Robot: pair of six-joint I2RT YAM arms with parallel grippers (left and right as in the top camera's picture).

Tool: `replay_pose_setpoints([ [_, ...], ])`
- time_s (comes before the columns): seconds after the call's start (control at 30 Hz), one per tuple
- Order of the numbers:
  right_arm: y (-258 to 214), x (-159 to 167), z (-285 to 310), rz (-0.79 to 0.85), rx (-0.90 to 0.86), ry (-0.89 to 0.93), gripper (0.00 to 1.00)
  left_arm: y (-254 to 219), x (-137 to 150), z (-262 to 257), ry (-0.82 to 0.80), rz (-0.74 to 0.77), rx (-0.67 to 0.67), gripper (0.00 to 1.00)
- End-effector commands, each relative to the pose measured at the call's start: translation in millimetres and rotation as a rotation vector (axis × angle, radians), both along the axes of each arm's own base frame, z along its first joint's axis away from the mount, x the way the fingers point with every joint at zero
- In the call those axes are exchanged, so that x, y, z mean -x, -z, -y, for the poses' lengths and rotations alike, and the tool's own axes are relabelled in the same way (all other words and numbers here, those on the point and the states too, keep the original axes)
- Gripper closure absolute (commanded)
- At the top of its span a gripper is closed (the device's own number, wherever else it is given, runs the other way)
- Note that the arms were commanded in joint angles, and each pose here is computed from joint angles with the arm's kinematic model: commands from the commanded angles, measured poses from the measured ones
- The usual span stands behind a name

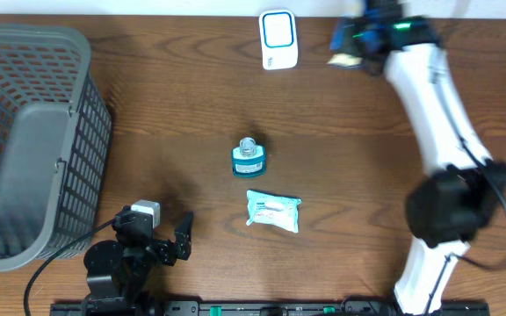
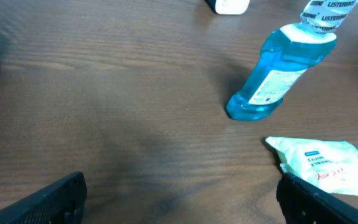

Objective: Scan the item barcode
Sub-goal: 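Move the snack bag to the right table edge and release it, then reach the right gripper to the blue Listerine bottle and grasp its neck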

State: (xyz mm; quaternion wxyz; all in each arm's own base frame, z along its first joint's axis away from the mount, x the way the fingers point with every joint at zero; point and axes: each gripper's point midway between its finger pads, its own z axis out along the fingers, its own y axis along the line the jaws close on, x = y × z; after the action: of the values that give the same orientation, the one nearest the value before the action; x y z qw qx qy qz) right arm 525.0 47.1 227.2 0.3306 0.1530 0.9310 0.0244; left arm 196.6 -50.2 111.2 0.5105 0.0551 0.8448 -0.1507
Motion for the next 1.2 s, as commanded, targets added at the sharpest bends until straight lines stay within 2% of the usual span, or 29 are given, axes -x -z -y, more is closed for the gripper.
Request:
replay_pose_setpoints([
  [0.0,-28.5,27.2,112.1,-0.009,0.316,0.317,0.99,-3.0,0.1,0.3,0.007,0.015,-0.014,0.02],
  [0.07,-12.5,40.9,169.9,-0.076,0.409,0.453,0.99,-3.0,0.1,0.3,0.007,0.015,-0.014,0.02],
  [0.3,94.2,79.0,278.7,-0.305,0.351,0.631,0.99,-3.0,0.1,0.3,0.007,0.015,-0.014,0.02],
  [0.43,125.5,100.8,321.7,-0.362,0.329,0.716,0.99,-3.0,0.1,0.3,0.007,0.015,-0.014,0.02],
  [0.5,131.0,102.5,334.2,-0.339,0.26,0.732,0.99,-3.0,0.1,0.3,0.007,0.015,-0.014,0.02],
  [0.57,129.6,97.5,338.9,-0.291,0.173,0.724,0.92,-3.0,0.1,0.3,0.007,0.015,-0.014,0.02],
  [0.63,118.4,93.5,342.3,-0.24,0.112,0.716,0.82,-3.0,0.1,0.3,0.007,0.015,-0.014,0.02],
  [0.67,106.2,91.2,344.0,-0.205,0.088,0.713,0.74,-3.0,0.1,0.3,0.007,0.015,-0.014,0.02],
  [0.7,97.8,89.7,343.5,-0.184,0.075,0.708,0.62,-3.0,0.1,0.3,0.007,0.015,-0.014,0.02],
  [0.73,92.5,88.6,343.2,-0.17,0.067,0.705,0.59,-3.0,0.1,0.3,0.007,0.015,-0.014,0.02],
  [0.77,76.6,87.0,341.1,-0.132,0.049,0.695,0.51,-3.0,0.1,0.3,0.007,0.015,-0.014,0.02],
  [0.8,58.8,87.1,336.3,-0.095,0.029,0.681,0.39,-3.0,0.1,0.3,0.007,0.015,-0.014,0.02],
  [0.87,20.4,84.4,316.7,-0.006,-0.046,0.617,0.25,-3.0,0.1,0.3,0.007,0.015,-0.014,0.02],
  [0.9,1.6,82.4,302.7,0.04,-0.101,0.573,0.12,-3.0,0.1,0.3,0.007,0.015,-0.014,0.02],
  [0.97,-39.0,80.8,270.2,0.139,-0.232,0.483,0.06,-3.0,0.1,0.3,0.007,0.015,-0.014,0.02],
  [1.07,-109.1,94.9,206.7,0.27,-0.408,0.299,0.05,-3.0,0.0,0.2,0.007,0.015,-0.014,0.02],
  [1.17,-146.0,113.4,156.6,0.31,-0.454,0.179,0.01,-3.0,0.1,0.3,0.007,0.015,-0.014,0.02],
])
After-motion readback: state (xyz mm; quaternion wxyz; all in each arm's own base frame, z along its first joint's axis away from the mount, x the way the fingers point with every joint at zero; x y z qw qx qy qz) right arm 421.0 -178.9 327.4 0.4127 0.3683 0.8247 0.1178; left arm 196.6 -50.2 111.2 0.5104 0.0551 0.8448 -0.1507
